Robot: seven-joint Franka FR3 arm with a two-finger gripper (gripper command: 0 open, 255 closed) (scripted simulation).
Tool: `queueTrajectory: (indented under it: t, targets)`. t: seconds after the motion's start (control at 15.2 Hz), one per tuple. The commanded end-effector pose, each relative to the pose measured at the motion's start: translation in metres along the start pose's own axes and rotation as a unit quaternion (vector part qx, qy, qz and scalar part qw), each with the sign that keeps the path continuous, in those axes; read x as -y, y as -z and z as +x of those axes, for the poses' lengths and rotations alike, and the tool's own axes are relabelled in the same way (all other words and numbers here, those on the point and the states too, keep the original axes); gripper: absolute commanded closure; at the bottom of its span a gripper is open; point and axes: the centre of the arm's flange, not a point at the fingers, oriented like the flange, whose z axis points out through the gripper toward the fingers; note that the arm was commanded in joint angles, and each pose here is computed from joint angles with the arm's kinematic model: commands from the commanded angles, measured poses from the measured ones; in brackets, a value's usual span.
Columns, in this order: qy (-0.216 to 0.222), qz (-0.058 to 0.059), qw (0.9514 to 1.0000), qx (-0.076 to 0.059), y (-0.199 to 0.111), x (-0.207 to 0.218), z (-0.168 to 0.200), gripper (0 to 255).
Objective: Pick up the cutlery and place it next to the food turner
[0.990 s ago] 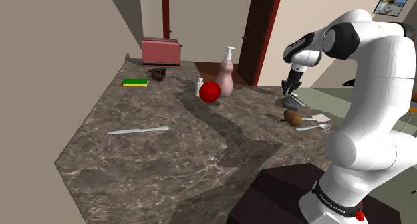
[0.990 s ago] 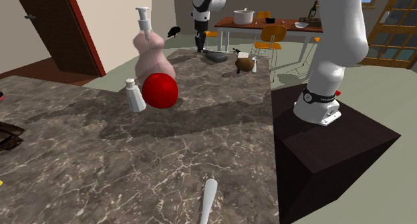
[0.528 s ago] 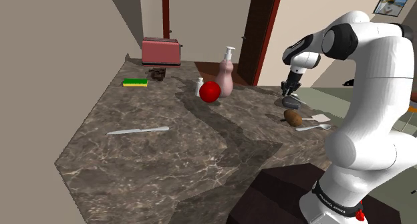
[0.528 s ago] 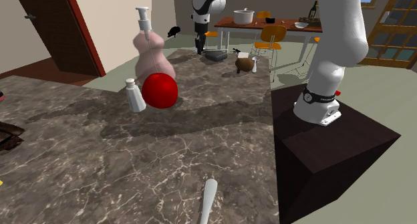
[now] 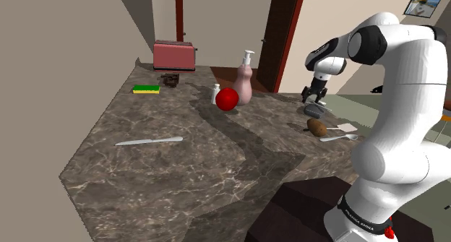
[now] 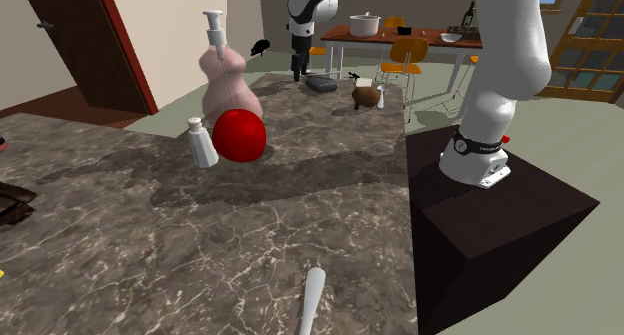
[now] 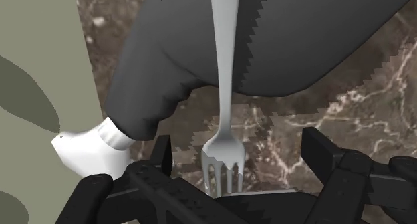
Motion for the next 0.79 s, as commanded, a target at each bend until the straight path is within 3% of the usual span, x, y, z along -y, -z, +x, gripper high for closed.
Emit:
queueTrajectory:
  t: [0.0, 0.2, 0.73]
  targets:
    - [0.000, 0.000, 1.0000, 0.000, 0.014, 0.000, 0.001, 0]
    - [0.000, 0.000, 1.0000, 0.000, 0.051, 0.000, 0.001, 0]
    - [0.000, 0.000, 1.0000, 0.000, 0.051, 0.000, 0.001, 0]
